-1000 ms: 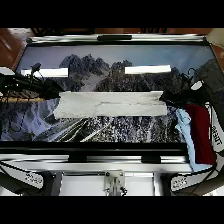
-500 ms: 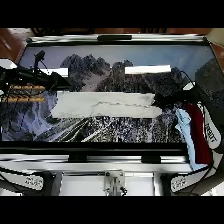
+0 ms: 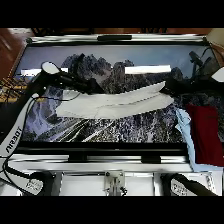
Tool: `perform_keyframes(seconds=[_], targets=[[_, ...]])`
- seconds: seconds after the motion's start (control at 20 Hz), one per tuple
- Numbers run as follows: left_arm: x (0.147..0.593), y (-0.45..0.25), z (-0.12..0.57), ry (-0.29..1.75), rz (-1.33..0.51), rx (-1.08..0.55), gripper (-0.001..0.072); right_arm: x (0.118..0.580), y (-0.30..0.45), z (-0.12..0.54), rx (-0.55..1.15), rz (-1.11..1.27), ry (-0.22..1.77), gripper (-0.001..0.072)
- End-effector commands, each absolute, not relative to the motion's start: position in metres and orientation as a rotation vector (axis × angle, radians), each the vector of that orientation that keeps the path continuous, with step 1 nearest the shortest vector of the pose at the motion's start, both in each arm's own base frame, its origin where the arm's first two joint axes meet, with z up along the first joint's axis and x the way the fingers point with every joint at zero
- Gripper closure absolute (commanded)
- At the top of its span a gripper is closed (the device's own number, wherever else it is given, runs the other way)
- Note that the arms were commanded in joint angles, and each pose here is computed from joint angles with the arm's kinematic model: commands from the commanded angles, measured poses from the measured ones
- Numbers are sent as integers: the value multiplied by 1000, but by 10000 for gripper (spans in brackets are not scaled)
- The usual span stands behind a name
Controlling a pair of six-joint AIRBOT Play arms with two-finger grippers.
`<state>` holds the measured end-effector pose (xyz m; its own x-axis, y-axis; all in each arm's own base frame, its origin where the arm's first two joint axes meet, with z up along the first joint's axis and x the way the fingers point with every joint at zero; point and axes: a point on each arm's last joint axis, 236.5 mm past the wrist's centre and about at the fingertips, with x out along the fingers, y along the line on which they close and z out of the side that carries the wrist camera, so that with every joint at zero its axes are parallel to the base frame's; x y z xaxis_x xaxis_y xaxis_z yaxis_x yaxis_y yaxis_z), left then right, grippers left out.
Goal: Fold the shirts.
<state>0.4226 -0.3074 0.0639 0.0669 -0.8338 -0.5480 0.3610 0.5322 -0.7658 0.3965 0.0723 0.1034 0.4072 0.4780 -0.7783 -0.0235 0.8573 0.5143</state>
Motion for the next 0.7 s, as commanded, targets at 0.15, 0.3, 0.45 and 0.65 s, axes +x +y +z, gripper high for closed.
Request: perform_keyframes(seconds=[0.15, 0.3, 0.45, 0.65], targets=[[384, -385, 7, 1256, -890, -526, 675, 332, 83, 181, 463, 337, 1028, 641], [357, -431, -13, 1299, -904, -566, 675, 316, 87, 200, 463, 343, 987, 640], [330, -483, -25, 1327, -934, -647, 675, 305, 94, 216, 472, 370, 945, 640], [321, -509, -25, 1322, -980, -637, 676, 304, 99, 224, 485, 389, 919, 641]])
